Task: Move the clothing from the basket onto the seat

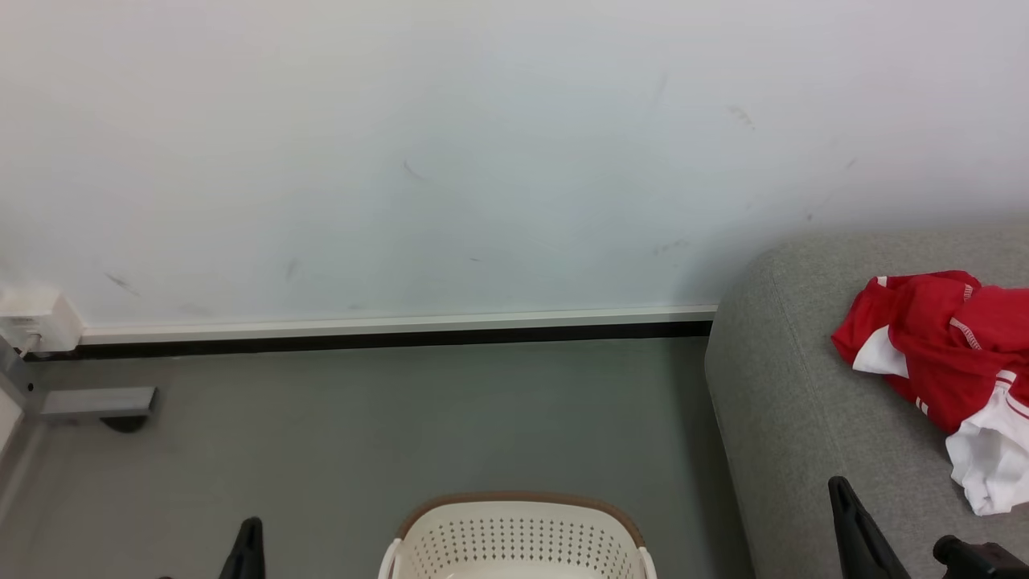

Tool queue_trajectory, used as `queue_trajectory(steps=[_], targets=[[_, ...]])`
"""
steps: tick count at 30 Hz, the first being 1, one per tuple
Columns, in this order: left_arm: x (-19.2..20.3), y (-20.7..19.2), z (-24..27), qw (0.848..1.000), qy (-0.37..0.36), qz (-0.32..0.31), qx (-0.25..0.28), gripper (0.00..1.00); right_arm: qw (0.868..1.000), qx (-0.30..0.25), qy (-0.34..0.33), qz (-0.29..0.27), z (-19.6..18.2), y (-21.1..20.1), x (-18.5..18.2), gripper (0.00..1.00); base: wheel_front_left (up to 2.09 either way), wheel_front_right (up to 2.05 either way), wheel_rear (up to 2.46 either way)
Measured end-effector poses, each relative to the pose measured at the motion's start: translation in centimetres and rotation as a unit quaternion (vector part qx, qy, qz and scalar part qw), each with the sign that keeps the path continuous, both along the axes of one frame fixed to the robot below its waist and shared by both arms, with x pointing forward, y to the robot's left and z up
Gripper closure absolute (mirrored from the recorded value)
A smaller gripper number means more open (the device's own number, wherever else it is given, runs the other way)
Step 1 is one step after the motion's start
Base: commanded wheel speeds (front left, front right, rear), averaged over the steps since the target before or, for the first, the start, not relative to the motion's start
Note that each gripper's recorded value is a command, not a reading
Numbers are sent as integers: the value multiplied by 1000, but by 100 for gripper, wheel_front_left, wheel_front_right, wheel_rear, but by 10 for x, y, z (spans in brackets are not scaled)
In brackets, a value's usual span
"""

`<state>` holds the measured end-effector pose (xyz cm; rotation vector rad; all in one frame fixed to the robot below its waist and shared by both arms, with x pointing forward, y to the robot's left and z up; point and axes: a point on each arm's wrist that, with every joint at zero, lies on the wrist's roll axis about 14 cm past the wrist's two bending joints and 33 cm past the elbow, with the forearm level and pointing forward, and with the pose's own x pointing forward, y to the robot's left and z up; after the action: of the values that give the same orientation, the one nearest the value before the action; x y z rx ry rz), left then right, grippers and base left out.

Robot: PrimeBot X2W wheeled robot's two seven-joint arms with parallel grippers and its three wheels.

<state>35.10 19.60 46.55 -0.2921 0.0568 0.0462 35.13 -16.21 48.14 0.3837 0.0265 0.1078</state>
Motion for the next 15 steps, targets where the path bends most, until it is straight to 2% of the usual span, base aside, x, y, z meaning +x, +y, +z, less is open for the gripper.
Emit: queue_trajectory(steps=[15], targets=[[6,4,2,992,3,23,-127,100,992,116,27,-34,-3,-13,5,100,0,0,0]])
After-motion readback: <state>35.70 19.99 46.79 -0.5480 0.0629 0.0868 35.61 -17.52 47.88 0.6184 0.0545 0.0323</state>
